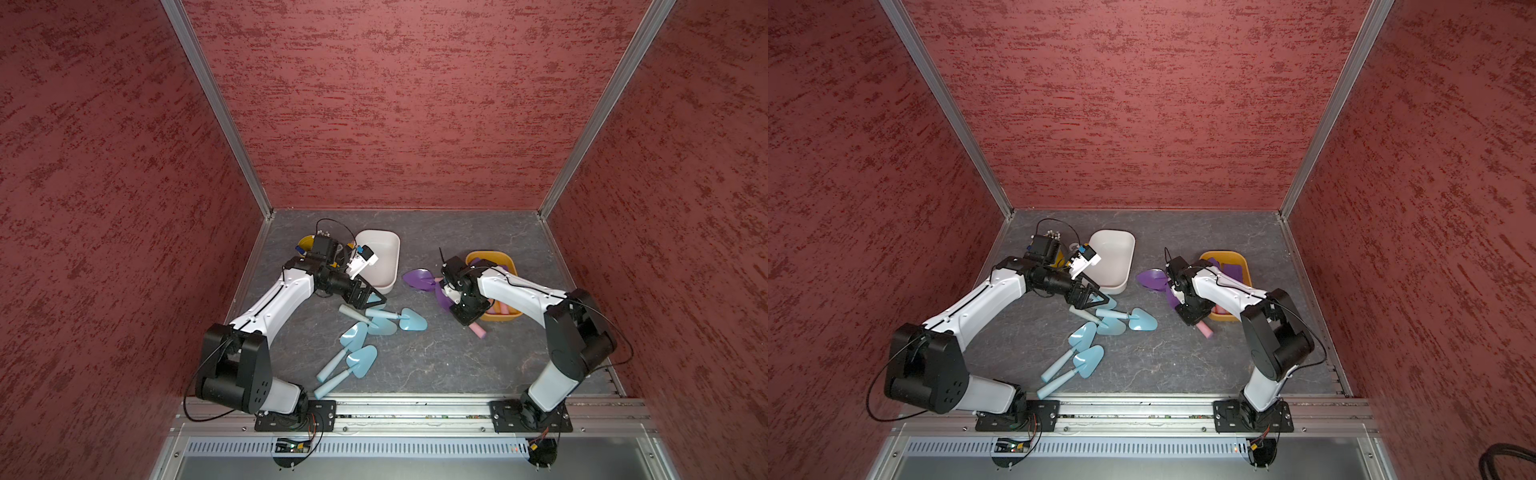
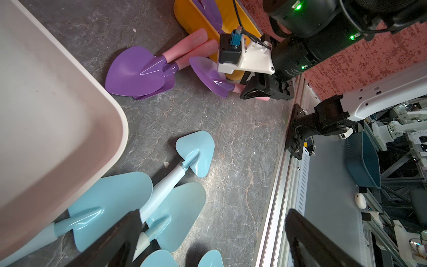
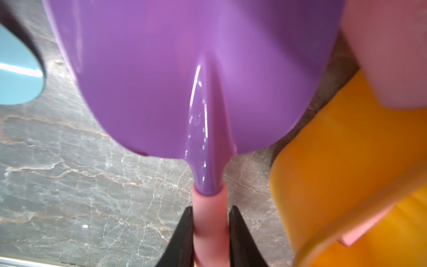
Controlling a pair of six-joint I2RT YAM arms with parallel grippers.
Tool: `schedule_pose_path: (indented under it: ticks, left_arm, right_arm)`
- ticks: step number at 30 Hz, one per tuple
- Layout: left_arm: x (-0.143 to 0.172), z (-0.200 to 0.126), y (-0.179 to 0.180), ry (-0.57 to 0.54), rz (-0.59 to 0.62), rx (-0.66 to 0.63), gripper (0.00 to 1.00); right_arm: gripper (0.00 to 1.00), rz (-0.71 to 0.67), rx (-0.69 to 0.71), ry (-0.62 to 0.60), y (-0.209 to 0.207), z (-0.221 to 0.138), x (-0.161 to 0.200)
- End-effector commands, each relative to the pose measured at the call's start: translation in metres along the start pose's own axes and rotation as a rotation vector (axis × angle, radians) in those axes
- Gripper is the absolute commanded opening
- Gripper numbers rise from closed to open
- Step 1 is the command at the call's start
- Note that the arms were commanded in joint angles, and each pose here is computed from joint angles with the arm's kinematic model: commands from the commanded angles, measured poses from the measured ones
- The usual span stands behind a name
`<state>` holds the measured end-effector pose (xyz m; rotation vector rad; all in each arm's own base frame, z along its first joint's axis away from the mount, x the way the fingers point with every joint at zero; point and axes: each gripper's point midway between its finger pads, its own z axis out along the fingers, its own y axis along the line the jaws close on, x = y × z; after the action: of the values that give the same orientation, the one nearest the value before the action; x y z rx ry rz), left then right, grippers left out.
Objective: Sort the small shovels by color and place them into the storage box
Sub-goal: Pick up the shovel from the center of the board.
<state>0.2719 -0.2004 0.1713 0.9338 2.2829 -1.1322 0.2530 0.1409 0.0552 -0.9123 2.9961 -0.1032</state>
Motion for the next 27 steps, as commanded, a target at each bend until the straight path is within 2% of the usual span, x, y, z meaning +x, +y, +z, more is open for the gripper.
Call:
schedule_pose_path:
  ticks: [1,6,11,14,19,27]
  left_arm:
    - [-0.004,-0.002,-0.003,-0.022,0.009,0.013,1.0]
    - [-0.006,-0.002,-0.002,-0.026,0.006,0.012,1.0]
    - [-0.014,0.001,0.002,-0.04,-0.025,0.001,1.0]
    - [-0.024,0.002,0.003,-0.043,-0.022,-0.011,1.0]
    - [-0.046,0.011,0.0,-0.035,0.018,-0.013,1.0]
    - [-0.096,0.036,-0.006,-0.03,0.071,-0.02,1.0]
  right_arm:
    - [0.0,0.003,-0.031,-0.048,0.007,-0.014,-0.003]
    - [0.0,0.003,-0.05,-0.088,0.009,-0.027,-0.007]
    - [0.0,-0.003,-0.069,-0.175,0.011,-0.056,-0.019]
    - [0.0,-0.014,-0.046,-0.175,0.006,-0.068,-0.02]
    - [0.0,-0.015,-0.025,-0.188,-0.003,-0.085,-0.024]
    - [0.0,0.062,0.0,-0.22,-0.037,-0.108,-0.029]
